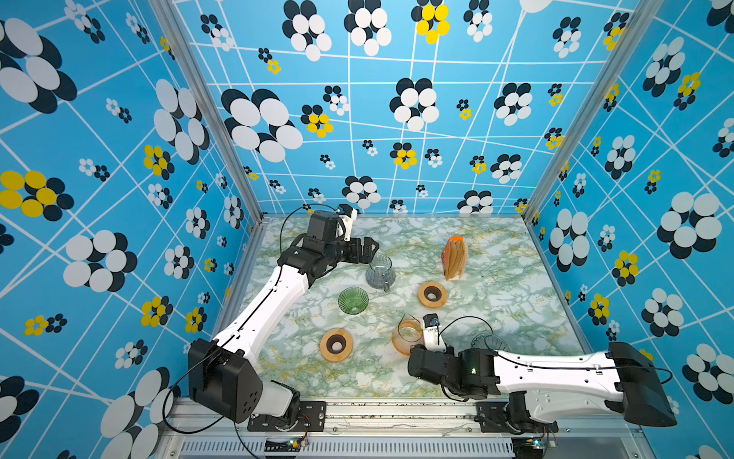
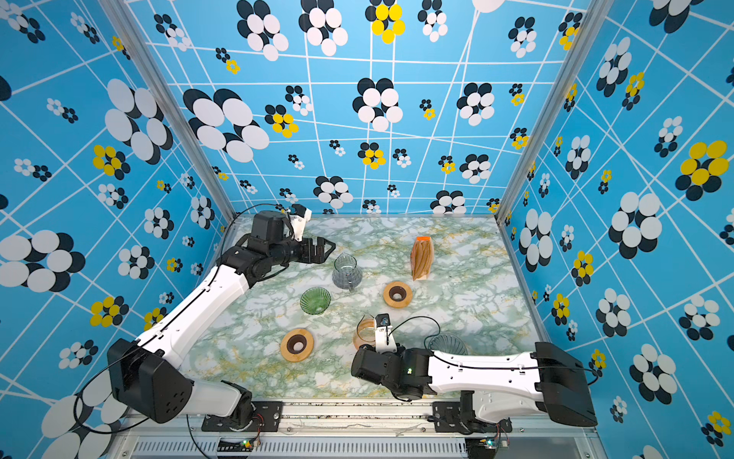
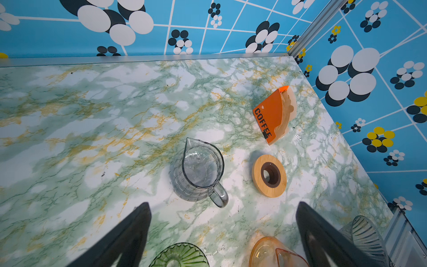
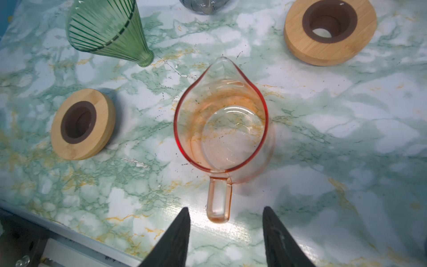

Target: Place the coffee filter in the dripper

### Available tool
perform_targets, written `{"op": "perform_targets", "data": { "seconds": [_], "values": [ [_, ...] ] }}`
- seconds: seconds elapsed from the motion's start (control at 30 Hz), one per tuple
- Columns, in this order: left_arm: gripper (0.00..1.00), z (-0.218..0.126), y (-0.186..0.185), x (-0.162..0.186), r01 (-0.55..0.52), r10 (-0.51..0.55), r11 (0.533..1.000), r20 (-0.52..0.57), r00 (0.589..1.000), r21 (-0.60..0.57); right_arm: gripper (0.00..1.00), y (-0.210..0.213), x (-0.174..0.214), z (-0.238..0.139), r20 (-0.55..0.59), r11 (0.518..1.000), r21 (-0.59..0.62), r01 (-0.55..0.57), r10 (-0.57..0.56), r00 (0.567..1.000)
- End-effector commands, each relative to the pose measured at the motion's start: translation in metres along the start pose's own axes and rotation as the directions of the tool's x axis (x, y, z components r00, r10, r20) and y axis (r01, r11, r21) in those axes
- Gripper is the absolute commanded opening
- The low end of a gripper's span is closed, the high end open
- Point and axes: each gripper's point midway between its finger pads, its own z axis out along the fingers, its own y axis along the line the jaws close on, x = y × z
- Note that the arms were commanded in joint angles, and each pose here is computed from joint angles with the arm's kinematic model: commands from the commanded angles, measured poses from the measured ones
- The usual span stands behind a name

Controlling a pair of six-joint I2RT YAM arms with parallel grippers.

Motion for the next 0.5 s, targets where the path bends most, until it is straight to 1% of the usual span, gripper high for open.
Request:
{"op": "perform_targets", "data": {
  "seconds": [0.0, 0.1, 0.2, 0.3, 0.47],
  "values": [
    [0.99, -0.018, -0.012, -0.015, -0.036, 0.035, 0.999, 0.045, 0.998, 0.03, 0.57, -0.013, -0.01, -0.007, 0.029, 0.999, 0.002, 0.04, -0.04, 0.999],
    [0.99, -0.026, -0.023, -0.02, -0.039, 0.036, 0.997, 0.043, 0.998, 0.067, 0.6, -0.022, -0.02, -0.016, 0.044, 1.0, -0.024, 0.019, -0.018, 0.999],
    [0.99, -0.037, -0.047, -0.016, -0.05, 0.05, 0.981, 0.005, 0.999, 0.19, 0.63, -0.034, -0.031, -0.022, 0.035, 0.998, -0.057, -0.024, 0.026, 0.999],
    [0.99, -0.05, -0.068, 0.005, -0.021, 0.047, 0.953, -0.079, 0.996, 0.303, 0.63, -0.045, -0.041, -0.027, 0.02, 0.992, -0.102, -0.069, 0.072, 0.997],
    [0.99, -0.068, -0.083, 0.044, -0.006, 0.061, 0.921, -0.13, 0.99, 0.39, 0.64, -0.064, -0.057, -0.025, -0.059, 0.969, -0.188, -0.16, 0.151, 0.987]
  ]
}}
